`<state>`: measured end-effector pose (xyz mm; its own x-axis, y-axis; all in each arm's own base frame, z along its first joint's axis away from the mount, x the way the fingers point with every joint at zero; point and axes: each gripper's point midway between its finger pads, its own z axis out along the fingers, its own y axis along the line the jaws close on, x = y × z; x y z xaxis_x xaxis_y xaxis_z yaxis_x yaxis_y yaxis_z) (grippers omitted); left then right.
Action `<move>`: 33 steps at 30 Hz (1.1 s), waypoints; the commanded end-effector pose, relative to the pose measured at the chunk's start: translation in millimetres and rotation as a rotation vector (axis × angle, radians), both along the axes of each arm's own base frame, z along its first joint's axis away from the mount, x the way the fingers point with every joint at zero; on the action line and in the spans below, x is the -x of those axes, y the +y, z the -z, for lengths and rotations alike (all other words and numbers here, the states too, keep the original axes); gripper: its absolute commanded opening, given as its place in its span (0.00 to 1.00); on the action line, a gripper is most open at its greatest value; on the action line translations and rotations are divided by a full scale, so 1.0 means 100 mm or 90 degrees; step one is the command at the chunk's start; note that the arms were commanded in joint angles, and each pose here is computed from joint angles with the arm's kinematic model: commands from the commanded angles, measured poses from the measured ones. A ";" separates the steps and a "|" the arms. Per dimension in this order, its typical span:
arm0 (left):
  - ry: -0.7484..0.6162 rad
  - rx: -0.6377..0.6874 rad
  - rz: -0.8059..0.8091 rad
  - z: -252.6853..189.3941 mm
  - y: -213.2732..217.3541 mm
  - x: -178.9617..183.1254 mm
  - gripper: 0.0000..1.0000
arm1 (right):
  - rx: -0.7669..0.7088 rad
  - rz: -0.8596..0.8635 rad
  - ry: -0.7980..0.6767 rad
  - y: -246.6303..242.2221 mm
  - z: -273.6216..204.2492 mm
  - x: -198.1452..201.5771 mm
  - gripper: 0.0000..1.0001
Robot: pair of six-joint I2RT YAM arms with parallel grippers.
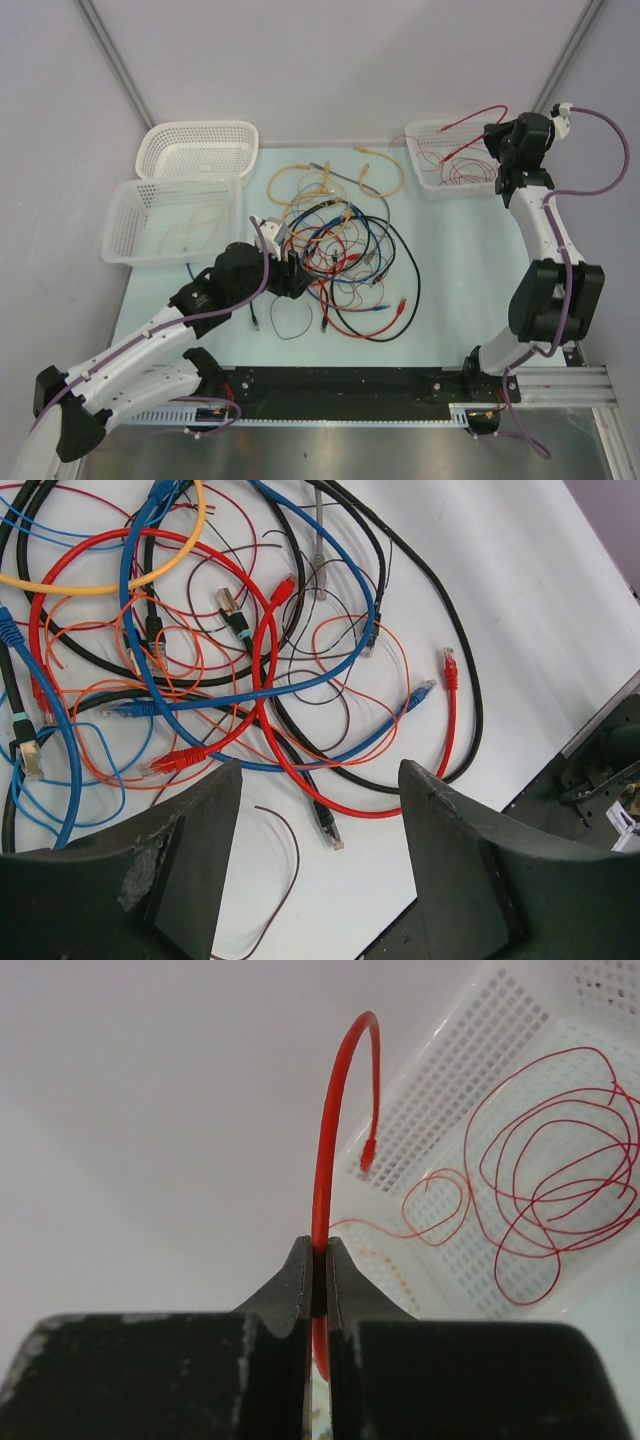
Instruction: Untangle the cables
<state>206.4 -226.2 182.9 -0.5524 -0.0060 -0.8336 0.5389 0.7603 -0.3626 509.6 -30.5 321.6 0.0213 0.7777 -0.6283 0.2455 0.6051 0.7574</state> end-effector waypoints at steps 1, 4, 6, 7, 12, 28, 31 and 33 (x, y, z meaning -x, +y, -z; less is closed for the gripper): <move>0.010 0.016 -0.022 -0.03 0.01 -0.01 0.69 | -0.003 0.055 -0.036 -0.23 -0.24 -0.37 0.02; 0.006 0.030 -0.032 -0.06 0.02 -0.02 0.69 | 0.020 0.080 0.080 -0.34 0.19 -0.58 0.61; 0.005 0.040 -0.034 -0.06 0.01 -0.02 0.69 | 0.042 0.081 0.086 -0.31 0.07 -0.68 0.78; 0.006 0.041 -0.035 -0.05 0.01 -0.02 0.69 | 0.055 0.082 0.076 -0.28 -0.01 -0.69 0.83; 0.015 0.042 -0.029 -0.03 -0.05 -0.05 0.69 | 0.133 0.014 0.006 0.40 -0.55 -0.53 0.99; 0.077 0.067 -0.061 -0.04 0.00 0.06 0.68 | 0.263 -0.296 0.255 2.16 1.24 0.85 0.88; 0.084 0.066 -0.070 -0.03 0.05 0.08 0.68 | 0.281 -0.339 0.318 2.27 1.65 1.16 0.88; 0.082 0.060 -0.087 0.01 0.10 0.07 0.68 | 0.314 -0.361 0.356 2.36 1.92 1.38 0.88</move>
<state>197.0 -223.0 171.0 -0.6579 -0.1089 -0.7452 0.4161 0.7722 -0.4802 397.1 212.9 155.6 -0.6483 0.3041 -0.6980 0.0549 0.9331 0.3555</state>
